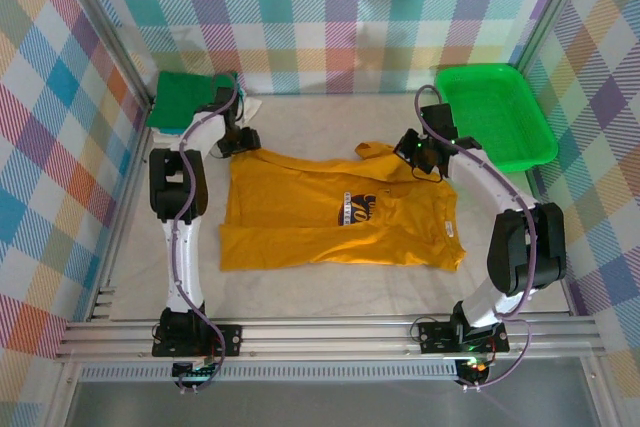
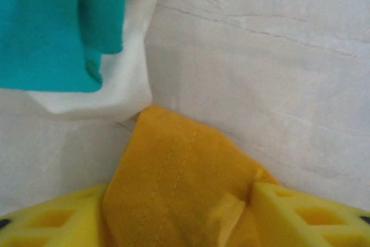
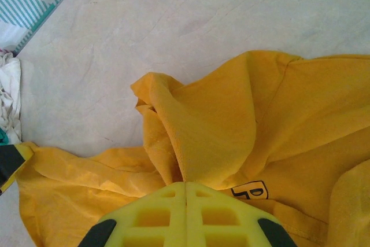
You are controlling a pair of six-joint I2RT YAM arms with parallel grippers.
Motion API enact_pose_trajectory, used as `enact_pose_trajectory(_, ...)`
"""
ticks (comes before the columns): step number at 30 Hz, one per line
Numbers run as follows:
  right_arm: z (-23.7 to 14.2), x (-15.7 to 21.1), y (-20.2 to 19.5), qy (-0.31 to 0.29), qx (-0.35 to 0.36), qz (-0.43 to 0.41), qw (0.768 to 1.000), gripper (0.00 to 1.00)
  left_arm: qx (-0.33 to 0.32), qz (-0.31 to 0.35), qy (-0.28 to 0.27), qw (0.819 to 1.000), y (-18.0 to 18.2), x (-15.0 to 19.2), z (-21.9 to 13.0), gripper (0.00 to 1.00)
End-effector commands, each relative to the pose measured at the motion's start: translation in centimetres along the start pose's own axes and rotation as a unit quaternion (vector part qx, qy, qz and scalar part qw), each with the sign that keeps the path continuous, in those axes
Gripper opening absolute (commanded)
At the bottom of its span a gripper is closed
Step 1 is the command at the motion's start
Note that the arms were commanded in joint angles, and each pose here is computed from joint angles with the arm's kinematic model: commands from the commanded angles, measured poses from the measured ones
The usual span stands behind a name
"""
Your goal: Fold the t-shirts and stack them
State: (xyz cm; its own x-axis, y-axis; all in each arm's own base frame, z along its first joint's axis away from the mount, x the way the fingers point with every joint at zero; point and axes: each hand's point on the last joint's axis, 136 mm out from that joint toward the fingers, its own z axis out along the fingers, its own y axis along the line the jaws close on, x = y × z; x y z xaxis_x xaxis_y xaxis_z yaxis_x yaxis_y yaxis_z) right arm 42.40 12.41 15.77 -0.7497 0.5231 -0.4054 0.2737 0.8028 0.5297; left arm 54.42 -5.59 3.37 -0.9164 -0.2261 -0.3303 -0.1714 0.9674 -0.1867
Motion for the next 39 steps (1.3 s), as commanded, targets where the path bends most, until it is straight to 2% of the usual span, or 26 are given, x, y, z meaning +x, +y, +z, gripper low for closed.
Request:
enact_pose_trajectory(1, 0.9, 0.3, 0.2, 0.007, -0.003, -0.004, 1.0, 0.0, 0.037, 0.002, -0.007, 0.999, -1.3, -0.4, -0.1, 0.5)
enact_pose_trajectory(4, 0.8, 0.2, 0.1, 0.004, -0.001, -0.003, 1.0, 0.0, 0.026, 0.012, -0.019, 0.999, -1.0, -0.9, -0.7, 0.33)
enact_pose_trajectory(10, -0.1, -1.2, 0.7, -0.016, 0.005, -0.014, 1.0, 0.0, 0.015, 0.034, -0.05, 0.998, -1.1, -2.6, -3.2, 0.12)
enact_pose_trajectory(17, -2.4, -4.0, 2.6, -0.057, -0.001, -0.034, 0.998, 0.0, 0.018, 0.055, -0.094, 0.994, -1.6, -3.9, -6.8, 0.09)
enact_pose_trajectory(21, -3.5, -3.8, 2.5, -0.06, 0.001, -0.03, 0.998, 0.0, 0.017, 0.07, -0.138, 0.988, -1.7, -3.4, -9.1, 0.09)
enact_pose_trajectory(24, -3.8, -2.4, 1.3, -0.044, 0.011, -0.013, 0.999, 0.0, 0.012, 0.08, -0.167, 0.983, -1.4, -1.8, -10.5, 0.09)
enact_pose_trajectory(30, -4.5, 2.0, -1.7, -0.012, 0.022, 0.024, 0.999, 0.0, -0.015, 0.115, -0.197, 0.973, -1.6, 3.9, -11.6, 0.1)
enact_pose_trajectory(35, -3.4, 6.8, -4.3, 0.033, 0.025, 0.033, 0.999, 0.0, -0.066, 0.11, -0.152, 0.98, 0.6, 9.9, -9.6, 0.12)
enact_pose_trajectory(37, -2.6, 9.0, -5.7, 0.055, 0.033, 0.038, 0.997, 0.11, -0.081, 0.101, -0.136, 0.982, 1.4, 11.1, -9.1, 0.2)
enact_pose_trajectory(38, -2.2, 9.9, -6.2, 0.068, 0.034, 0.04, 0.996, 0.12, -0.101, 0.101, -0.119, 0.983, 2.1, 11.8, -9.1, 0.27)
enact_pose_trajectory(39, -2.1, 10.3, -6.7, 0.073, 0.04, 0.043, 0.996, 0.13, -0.115, 0.098, -0.12, 0.981, 2.5, 11.9, -9.3, 0.28)
